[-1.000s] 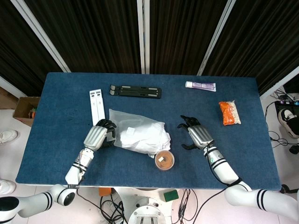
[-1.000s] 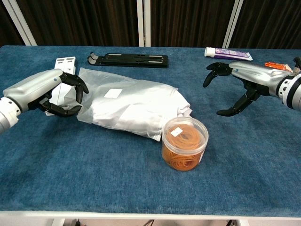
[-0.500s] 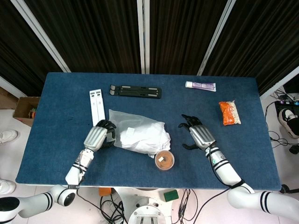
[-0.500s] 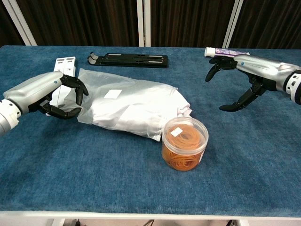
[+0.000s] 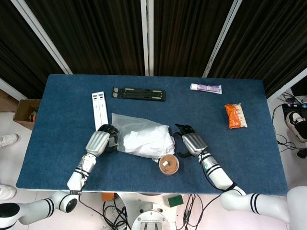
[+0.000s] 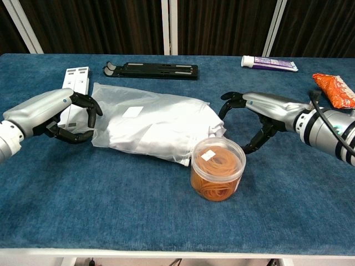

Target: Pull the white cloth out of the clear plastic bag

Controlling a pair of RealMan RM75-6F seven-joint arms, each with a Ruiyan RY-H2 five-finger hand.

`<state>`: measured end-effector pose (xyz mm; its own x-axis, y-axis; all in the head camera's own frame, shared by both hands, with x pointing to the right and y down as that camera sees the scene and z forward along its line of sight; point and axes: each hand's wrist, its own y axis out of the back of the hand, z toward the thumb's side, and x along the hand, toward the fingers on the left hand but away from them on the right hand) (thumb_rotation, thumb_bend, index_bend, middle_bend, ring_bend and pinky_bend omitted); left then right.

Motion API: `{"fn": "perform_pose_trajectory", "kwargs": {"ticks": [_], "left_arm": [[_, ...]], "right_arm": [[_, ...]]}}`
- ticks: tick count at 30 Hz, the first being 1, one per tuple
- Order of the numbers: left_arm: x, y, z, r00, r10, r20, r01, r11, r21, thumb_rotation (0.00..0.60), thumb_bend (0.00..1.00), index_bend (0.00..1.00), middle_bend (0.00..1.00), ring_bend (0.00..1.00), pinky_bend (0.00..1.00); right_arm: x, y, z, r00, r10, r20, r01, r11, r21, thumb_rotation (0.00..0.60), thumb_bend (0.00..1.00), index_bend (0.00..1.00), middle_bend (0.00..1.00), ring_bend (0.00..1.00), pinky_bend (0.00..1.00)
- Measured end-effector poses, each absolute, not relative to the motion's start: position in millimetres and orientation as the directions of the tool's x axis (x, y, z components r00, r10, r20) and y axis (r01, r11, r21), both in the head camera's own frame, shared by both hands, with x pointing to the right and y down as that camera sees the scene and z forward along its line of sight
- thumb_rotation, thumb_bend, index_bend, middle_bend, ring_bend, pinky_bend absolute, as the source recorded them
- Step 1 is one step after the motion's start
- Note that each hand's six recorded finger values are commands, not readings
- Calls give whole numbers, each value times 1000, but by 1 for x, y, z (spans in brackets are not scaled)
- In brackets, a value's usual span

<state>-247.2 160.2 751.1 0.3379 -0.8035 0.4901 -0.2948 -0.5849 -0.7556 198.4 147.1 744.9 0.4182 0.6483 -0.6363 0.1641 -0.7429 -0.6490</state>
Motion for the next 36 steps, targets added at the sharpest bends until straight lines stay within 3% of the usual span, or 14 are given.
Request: {"fn": "perform_pose_trajectory", "kwargs": {"ticks": [14, 16, 18, 22, 27, 36], "left_arm": [[-249, 162, 752, 333, -797, 504, -287, -595, -750, 600, 480, 610, 289, 177, 160], [-248, 162, 751, 335, -797, 503, -288, -595, -751, 600, 481, 610, 289, 177, 161], [-248, 162, 751, 336, -798, 501, -288, -593, -752, 600, 480, 611, 289, 177, 161], [-248, 160, 749, 335, -803, 493, -290, -586, -757, 600, 480, 613, 289, 177, 161], [-251, 157, 747, 330, -811, 483, -294, -574, -764, 600, 481, 619, 289, 177, 161], [-273, 148, 743, 278, -835, 475, -297, -545, -784, 600, 480, 622, 289, 177, 160]], "right_arm": [[172, 149, 756, 479, 704, -524, 250, -682, -687, 600, 185, 343, 75, 0, 0], [169, 150, 760, 480, 708, -518, 249, -676, -693, 600, 247, 409, 100, 0, 0], [166, 149, 762, 478, 717, -508, 254, -666, -701, 600, 416, 548, 158, 0, 0], [162, 142, 763, 456, 764, -456, 286, -611, -738, 600, 628, 743, 254, 0, 0], [159, 131, 766, 428, 801, -420, 296, -563, -772, 600, 681, 832, 296, 0, 0], [167, 107, 753, 406, 842, -354, 360, -504, -785, 600, 682, 862, 311, 0, 0]]}}
